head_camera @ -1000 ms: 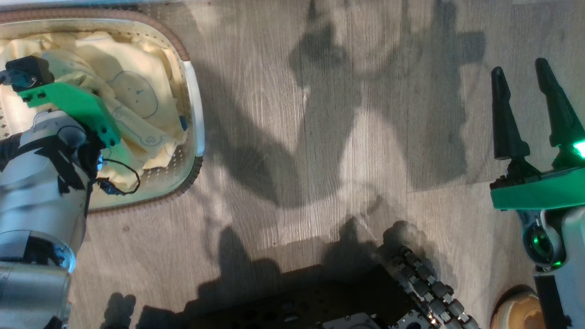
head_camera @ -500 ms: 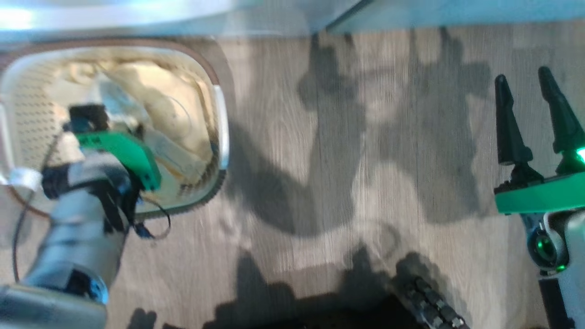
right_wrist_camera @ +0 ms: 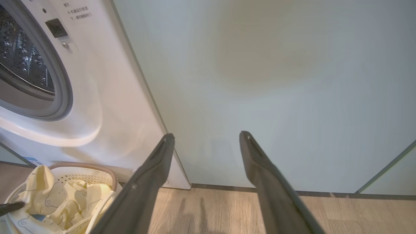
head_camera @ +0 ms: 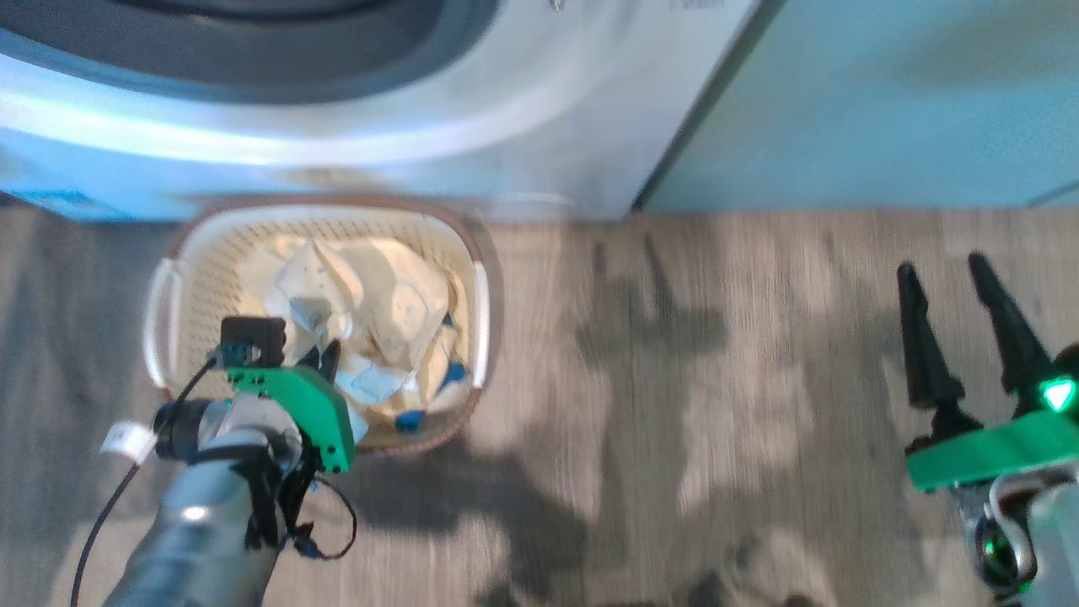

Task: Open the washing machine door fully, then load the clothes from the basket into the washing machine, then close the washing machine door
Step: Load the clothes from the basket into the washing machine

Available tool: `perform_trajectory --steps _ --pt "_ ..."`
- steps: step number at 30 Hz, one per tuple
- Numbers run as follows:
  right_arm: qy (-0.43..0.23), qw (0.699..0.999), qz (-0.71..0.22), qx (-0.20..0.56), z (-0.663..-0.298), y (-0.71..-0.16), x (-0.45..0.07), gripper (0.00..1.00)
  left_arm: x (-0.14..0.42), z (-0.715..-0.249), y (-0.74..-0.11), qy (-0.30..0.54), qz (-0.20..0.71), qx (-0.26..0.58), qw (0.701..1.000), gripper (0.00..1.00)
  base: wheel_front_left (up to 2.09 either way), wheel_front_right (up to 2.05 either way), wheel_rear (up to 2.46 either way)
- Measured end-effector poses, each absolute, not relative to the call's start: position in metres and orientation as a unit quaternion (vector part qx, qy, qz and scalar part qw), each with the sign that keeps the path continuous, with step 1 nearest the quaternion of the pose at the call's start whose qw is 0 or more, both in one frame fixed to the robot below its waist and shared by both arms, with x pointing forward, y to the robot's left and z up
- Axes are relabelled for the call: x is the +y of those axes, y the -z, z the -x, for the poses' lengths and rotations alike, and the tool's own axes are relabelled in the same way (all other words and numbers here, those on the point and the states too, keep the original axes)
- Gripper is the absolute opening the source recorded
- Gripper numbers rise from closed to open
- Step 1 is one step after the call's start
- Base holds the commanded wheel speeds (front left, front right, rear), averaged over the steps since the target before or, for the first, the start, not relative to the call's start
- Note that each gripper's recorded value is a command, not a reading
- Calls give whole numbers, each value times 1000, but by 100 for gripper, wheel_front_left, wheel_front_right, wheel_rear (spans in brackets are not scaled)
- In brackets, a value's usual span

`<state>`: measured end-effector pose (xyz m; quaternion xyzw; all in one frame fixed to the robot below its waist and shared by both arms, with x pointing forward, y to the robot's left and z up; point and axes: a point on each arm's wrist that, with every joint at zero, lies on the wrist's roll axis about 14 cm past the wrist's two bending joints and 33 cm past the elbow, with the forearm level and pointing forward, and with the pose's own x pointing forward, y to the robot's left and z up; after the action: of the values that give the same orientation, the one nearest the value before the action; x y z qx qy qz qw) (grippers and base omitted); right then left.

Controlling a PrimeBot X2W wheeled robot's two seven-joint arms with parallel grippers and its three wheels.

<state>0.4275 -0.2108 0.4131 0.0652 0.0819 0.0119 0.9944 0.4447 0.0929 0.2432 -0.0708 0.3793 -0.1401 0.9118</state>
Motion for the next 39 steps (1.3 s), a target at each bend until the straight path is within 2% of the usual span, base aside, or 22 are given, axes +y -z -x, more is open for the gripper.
perform_trajectory --steps 6,18,28,39 --pt "-16 996 -74 55 -409 -438 -206 100 118 -447 -299 124 71 302 942 0 0 0 0" --pt "-10 996 -90 19 -361 -469 -203 100 157 -436 -418 95 72 120 986 0 0 0 0" --pt "-6 995 -99 -10 -331 -486 -203 100 191 -400 -488 61 69 8 996 0 0 0 0" --pt "-11 995 -97 -19 -329 -491 -200 100 185 -392 -515 70 76 -35 994 0 0 0 0"
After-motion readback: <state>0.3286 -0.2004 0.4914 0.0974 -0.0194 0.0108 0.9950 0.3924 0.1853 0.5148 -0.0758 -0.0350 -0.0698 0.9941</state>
